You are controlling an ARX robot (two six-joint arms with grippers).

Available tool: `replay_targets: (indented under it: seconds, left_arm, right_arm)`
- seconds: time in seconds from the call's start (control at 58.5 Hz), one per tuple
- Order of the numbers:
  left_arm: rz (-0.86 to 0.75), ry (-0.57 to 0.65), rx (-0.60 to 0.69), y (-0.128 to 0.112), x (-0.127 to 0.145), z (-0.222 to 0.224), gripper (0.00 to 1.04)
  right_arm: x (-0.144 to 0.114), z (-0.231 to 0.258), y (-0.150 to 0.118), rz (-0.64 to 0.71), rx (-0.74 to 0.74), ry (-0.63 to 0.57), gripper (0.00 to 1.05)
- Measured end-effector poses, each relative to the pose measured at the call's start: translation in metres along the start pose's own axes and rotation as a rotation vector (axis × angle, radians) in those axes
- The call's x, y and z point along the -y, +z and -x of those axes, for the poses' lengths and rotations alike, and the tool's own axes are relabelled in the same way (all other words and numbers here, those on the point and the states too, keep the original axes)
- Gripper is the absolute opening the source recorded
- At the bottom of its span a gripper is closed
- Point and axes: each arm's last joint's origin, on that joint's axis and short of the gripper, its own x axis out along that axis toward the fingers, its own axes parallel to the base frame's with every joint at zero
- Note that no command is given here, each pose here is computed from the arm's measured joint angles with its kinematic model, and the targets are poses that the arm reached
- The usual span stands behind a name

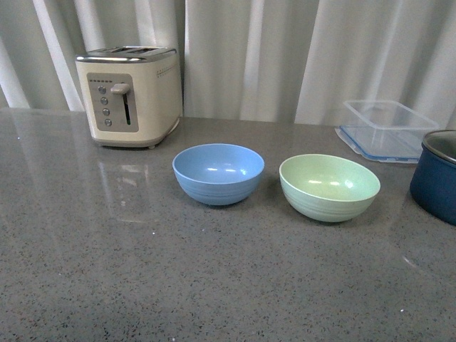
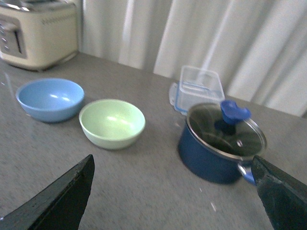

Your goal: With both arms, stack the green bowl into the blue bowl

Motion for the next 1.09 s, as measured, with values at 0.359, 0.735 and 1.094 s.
replay_targets:
  seconds: [0.359,0.735,1.094]
  left_arm:
    - [-0.001,0.0,0.0,0.0,0.0,0.0,0.98]
    - [-0.001,0.0,0.0,0.0,0.0,0.0,0.98]
    - [-0.001,0.0,0.0,0.0,0.0,0.0,0.98]
  right_arm:
    - [-0.024,-0.146,0.041,-0.328,-0.417,0.187,0.95]
    - [-0.015,-0.243,-0.011,-0.367,-0.616,-0.02,0.95]
    - [0.013,-0.285,-0.06,-0.397,-0.736,-0.165,0.95]
